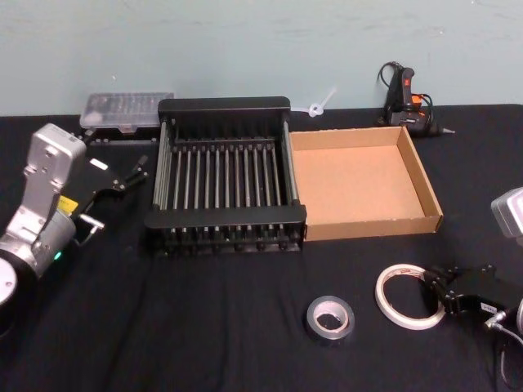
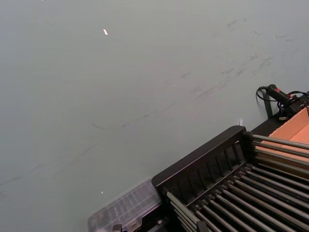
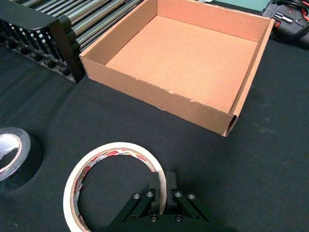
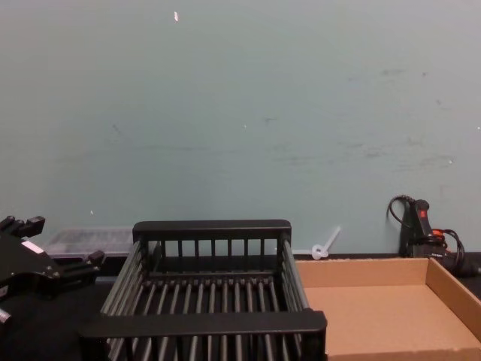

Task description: Pick up the white tape and place it into the black box , Pick up the silver tape and place it into the brown box.

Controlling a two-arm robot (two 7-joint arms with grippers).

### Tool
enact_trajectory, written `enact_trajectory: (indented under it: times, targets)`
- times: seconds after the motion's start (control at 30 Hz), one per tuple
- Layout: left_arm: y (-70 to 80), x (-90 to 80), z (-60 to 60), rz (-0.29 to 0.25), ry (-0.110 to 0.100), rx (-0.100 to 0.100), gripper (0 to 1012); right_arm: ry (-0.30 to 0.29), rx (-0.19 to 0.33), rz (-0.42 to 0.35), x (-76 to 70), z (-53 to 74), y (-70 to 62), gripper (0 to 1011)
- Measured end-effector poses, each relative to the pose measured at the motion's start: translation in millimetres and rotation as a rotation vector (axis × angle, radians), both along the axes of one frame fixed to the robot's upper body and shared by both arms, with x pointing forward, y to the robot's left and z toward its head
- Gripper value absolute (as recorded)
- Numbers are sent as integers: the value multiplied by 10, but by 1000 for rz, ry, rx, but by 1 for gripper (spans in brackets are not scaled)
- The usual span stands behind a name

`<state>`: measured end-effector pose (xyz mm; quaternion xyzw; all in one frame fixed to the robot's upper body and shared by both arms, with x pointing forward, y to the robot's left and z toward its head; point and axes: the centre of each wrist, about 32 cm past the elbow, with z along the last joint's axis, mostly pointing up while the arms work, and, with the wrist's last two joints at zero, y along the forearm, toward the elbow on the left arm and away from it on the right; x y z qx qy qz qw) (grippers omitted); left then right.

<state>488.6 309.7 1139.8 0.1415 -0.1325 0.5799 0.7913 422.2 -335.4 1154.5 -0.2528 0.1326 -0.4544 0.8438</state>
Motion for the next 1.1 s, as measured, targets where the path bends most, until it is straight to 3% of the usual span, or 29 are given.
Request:
enact_trajectory:
  times: [0.53, 0.87, 1.1]
  targets:
    - [0, 0, 0, 0, 0, 0, 1002, -3, 1, 0, 0, 0, 1, 82]
    - [0, 0, 0, 0, 0, 0, 1002, -66, 26, 9, 7, 79, 29, 81]
    - [0, 0, 0, 0, 0, 0, 1001, -141, 69, 19, 99, 189, 103, 81]
